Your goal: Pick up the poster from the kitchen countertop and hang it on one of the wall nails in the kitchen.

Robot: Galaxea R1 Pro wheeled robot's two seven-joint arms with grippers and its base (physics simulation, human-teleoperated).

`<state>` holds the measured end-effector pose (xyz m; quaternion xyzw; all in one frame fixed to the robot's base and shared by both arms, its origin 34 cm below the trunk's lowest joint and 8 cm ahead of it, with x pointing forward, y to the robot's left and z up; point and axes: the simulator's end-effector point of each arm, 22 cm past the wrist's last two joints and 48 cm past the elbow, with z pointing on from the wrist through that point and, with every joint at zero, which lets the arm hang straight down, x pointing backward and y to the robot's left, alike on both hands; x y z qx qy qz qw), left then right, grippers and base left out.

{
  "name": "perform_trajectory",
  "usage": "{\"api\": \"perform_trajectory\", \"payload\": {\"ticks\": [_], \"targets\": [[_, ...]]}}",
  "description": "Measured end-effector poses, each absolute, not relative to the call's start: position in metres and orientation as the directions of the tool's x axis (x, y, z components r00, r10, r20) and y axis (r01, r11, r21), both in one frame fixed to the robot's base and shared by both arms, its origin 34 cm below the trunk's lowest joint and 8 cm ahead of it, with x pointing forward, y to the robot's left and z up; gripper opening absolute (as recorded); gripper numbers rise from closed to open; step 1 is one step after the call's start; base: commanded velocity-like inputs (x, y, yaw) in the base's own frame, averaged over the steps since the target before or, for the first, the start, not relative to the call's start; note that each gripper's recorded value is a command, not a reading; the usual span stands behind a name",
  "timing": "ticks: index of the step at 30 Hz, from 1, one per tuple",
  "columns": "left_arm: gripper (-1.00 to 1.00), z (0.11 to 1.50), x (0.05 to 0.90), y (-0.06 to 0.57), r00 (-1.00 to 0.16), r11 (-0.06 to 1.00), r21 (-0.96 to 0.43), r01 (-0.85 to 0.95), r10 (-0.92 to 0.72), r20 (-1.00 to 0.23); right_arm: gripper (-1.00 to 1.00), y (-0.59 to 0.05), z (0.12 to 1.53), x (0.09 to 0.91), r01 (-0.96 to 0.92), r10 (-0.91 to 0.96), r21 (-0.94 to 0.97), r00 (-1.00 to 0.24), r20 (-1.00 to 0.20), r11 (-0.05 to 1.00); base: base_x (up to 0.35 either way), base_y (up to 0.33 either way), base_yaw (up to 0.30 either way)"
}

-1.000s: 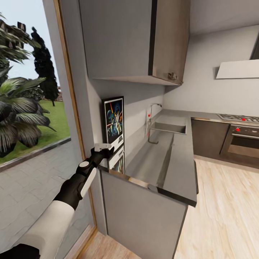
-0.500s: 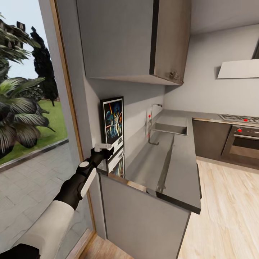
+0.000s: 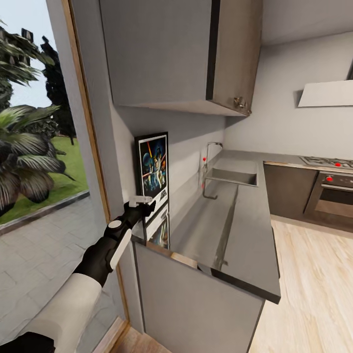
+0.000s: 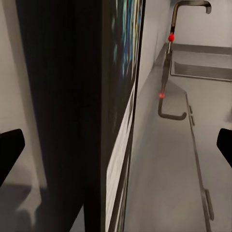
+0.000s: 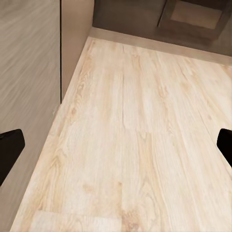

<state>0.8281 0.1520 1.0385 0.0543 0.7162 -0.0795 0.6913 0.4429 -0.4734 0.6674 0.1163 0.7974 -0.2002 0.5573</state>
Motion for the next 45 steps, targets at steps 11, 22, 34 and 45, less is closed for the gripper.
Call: {"api": "perform_trajectory", "payload": {"ticks": [11, 22, 34, 45], "targets": [[1.0, 1.038, 0.828, 0.152, -0.039, 0.981, -0.039, 0.189, -0.032, -0.999, 1.0, -0.473, 0.667, 0.443, 0.409, -0.038, -0.19, -0.352, -0.935, 0.893, 0.008, -0.03, 0.0], [1.0, 1.039, 0.828, 0.151, -0.038, 0.981, -0.039, 0.19, -0.032, -0.999, 1.0, -0.473, 0.667, 0.443, 0.409, -0.038, -0.19, -0.352, -0.935, 0.893, 0.016, -0.01, 0.0], [1.0, 1.037, 0.828, 0.15, -0.043, 0.98, -0.041, 0.193, -0.033, -0.999, 1.0, -0.473, 0.667, 0.443, 0.408, -0.038, -0.19, -0.352, -0.935, 0.893, 0.13, 0.0, 0.0], [-1.0, 1.029, 0.828, 0.15, -0.066, 0.98, -0.046, 0.193, -0.034, -0.997, 1.0, -0.473, 0.667, 0.443, 0.408, -0.039, -0.191, -0.352, -0.935, 0.893, 0.005, 0.0, 0.0]]}}
